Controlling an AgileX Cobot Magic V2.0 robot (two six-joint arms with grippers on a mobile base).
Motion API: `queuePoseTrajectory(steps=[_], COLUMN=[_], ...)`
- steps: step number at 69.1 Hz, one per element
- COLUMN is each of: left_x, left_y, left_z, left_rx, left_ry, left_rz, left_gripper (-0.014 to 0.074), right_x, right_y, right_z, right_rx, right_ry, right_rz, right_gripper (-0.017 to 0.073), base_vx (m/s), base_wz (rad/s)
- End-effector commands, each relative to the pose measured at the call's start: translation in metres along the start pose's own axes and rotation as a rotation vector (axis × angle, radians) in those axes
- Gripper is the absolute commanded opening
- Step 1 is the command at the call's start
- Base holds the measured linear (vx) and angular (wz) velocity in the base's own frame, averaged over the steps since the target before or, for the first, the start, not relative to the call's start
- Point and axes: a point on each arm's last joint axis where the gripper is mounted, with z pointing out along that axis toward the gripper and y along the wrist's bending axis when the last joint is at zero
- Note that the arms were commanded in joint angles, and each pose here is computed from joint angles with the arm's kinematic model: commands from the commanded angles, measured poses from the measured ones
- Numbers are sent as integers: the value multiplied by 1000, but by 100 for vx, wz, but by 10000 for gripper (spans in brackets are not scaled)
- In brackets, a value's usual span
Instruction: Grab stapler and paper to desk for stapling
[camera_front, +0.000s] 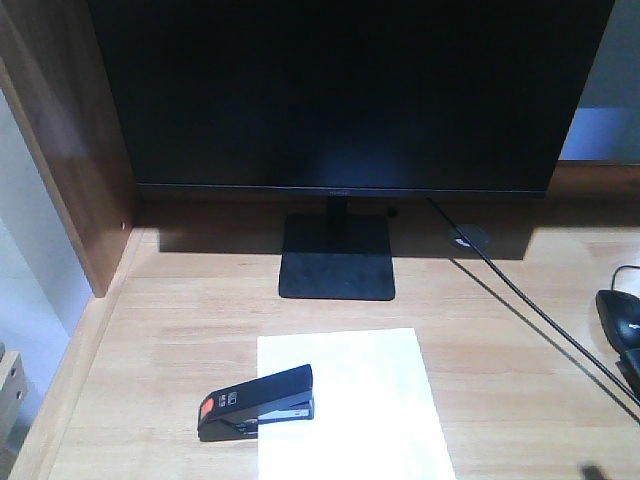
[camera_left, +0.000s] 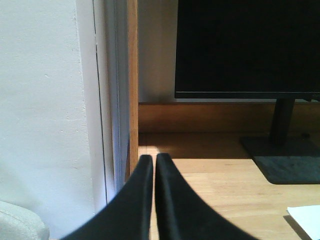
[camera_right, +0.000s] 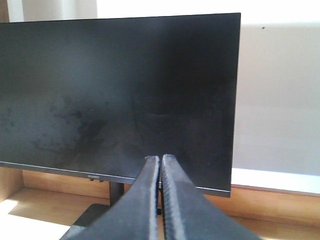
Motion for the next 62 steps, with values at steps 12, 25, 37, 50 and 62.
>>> queuePoseTrajectory(steps=[12, 25, 37, 50, 62], left_x=[-3, -3, -3, -3, -3], left_y=[0, 0, 0, 0, 0], left_z=[-1, -1, -1, -1, -1], left_rx=[3, 3, 3, 3, 3], left_ry=[-73, -73, -73, -73, -73], left_rz=[-8, -8, -8, -8, -8], left_gripper=[-6, -6, -6, -6, -6], right_x=[-4, 1, -2, -4, 2], right_y=[-1, 2, 5, 3, -5], right_z=[1, 1, 1, 1, 0], right_rx=[9, -25, -55, -33, 84], right_ry=[34, 92, 59, 38, 102], right_rz=[6, -15, -40, -75, -69], right_gripper=[-7, -7, -7, -7, -7], base_vx=[0, 0, 0, 0, 0], base_wz=[0, 0, 0, 0, 0])
